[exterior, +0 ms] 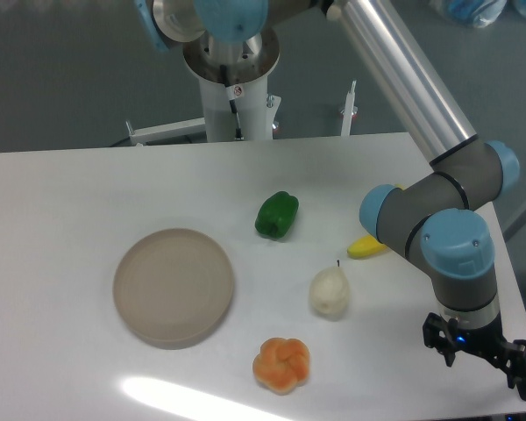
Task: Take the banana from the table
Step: 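Move the gripper up and over the yellow banana's stem end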
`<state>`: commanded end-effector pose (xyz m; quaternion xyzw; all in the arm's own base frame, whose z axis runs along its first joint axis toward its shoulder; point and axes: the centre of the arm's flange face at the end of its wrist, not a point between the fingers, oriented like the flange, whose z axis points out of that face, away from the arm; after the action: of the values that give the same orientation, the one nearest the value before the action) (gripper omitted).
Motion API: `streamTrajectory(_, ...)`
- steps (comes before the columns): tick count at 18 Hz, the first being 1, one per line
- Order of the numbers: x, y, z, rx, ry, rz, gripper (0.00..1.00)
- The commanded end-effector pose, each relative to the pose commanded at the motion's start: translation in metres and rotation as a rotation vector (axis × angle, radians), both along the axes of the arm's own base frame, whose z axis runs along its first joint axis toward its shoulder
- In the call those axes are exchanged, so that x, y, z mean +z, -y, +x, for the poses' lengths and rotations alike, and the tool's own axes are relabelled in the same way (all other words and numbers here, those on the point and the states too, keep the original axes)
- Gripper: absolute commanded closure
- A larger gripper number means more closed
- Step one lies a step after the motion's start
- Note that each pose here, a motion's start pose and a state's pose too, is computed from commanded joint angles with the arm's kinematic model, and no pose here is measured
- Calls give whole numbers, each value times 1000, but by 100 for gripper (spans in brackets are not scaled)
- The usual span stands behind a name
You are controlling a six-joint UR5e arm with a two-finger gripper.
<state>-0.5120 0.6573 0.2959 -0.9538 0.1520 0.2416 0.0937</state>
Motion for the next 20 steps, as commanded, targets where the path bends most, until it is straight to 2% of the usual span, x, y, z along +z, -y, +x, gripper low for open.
streamTrajectory(6, 9, 7, 5, 2, 3, 0, 0)
streamTrajectory(12, 21, 31, 17, 2, 42, -45, 0)
streamTrajectory(16, 31, 65, 14, 11, 129, -121, 0)
streamTrajectory(18, 43, 76, 24, -7, 198, -120, 0)
streamTrajectory(20, 44, 101, 25, -6, 265, -156, 0)
